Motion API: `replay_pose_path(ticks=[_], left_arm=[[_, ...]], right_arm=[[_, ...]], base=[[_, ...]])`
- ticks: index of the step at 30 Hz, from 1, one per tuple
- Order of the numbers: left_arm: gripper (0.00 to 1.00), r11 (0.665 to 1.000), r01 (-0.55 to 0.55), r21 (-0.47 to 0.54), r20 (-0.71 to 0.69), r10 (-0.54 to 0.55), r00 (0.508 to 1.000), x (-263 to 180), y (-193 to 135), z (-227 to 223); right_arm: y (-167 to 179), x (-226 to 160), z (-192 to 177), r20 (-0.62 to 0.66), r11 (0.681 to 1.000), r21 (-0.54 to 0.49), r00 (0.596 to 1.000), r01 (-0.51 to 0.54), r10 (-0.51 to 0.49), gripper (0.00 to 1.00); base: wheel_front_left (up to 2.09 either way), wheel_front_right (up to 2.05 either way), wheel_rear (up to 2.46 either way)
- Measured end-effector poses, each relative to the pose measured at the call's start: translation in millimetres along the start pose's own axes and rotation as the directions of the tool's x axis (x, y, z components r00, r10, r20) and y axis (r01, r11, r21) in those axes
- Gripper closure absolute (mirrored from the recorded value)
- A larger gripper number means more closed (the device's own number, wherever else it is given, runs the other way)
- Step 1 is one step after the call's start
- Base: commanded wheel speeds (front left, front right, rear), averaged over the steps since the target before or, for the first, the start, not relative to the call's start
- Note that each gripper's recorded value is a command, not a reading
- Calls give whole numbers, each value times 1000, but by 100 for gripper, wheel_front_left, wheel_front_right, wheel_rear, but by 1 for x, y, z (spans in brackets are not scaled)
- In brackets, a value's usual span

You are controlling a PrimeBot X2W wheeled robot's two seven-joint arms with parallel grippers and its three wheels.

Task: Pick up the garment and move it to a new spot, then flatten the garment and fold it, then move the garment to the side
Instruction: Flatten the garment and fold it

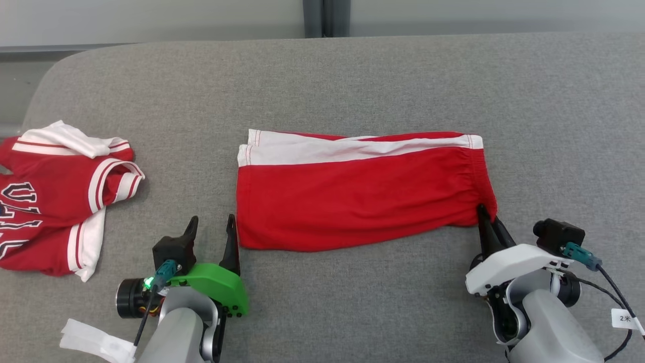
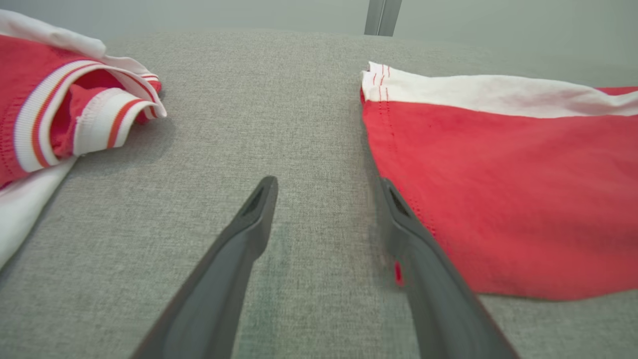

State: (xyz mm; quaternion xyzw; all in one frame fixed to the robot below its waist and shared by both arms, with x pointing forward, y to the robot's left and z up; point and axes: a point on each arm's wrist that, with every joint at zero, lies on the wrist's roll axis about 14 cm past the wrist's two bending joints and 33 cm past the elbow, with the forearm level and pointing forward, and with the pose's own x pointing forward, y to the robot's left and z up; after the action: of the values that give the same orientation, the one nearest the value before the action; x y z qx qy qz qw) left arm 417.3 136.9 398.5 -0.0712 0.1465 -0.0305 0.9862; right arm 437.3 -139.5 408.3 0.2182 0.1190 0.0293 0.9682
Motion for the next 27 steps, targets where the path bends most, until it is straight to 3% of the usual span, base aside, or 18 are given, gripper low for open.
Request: replay_pose_path(ticks=[7, 11, 19, 27], left_arm=[[0, 999, 31, 6, -11, -31, 999, -2, -12, -5], [0, 998, 55, 5, -13, -55, 998, -2, -20, -6], [0, 999, 51, -16, -8, -51, 999, -9, -20, -5], [0, 999, -20, -37, -3, 20, 1000, -30, 4, -6]], right_arm=[[-26, -14, 19, 63, 997, 19, 995, 76, -77, 100], [-22, -16, 36, 112, 998, -8, 992, 60, -59, 100], [48, 1, 57, 163, 986, -86, 974, -145, 157, 100], [135, 8, 33, 86, 917, -108, 915, -385, 394, 100]], base=[[0, 0, 0], [0, 0, 0], [0, 0, 0], [0, 0, 0]])
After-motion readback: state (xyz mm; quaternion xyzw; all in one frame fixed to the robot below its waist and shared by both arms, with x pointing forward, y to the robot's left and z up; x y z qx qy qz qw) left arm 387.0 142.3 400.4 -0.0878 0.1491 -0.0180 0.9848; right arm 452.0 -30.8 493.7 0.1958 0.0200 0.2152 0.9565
